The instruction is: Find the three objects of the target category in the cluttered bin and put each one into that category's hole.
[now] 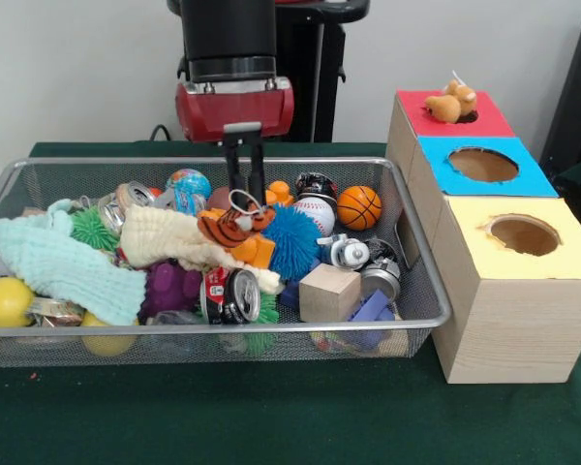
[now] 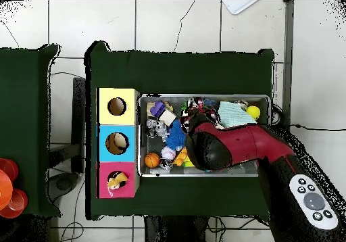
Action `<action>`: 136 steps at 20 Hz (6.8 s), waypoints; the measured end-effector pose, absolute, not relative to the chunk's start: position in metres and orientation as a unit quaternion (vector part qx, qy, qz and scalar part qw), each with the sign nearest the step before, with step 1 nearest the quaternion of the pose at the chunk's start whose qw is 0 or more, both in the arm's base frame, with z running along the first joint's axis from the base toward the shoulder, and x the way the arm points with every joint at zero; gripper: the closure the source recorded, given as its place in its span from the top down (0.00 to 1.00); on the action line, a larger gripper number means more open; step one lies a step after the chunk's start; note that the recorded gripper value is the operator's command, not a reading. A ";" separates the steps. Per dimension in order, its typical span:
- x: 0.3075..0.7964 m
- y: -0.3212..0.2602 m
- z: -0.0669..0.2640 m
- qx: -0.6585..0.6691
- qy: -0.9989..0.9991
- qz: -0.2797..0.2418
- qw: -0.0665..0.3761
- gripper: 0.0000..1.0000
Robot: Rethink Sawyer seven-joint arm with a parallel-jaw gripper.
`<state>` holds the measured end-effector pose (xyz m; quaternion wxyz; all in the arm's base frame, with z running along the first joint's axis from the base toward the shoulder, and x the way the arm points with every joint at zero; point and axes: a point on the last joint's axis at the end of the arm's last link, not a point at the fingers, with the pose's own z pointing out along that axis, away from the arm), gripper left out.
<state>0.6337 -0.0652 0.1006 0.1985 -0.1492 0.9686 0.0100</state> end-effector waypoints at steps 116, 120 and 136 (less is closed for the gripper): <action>0.483 0.170 0.085 0.060 0.980 0.189 0.026 0.00; 0.483 0.169 0.086 0.060 0.980 0.189 0.027 0.00; 0.478 0.157 0.143 0.048 0.982 0.181 0.019 0.00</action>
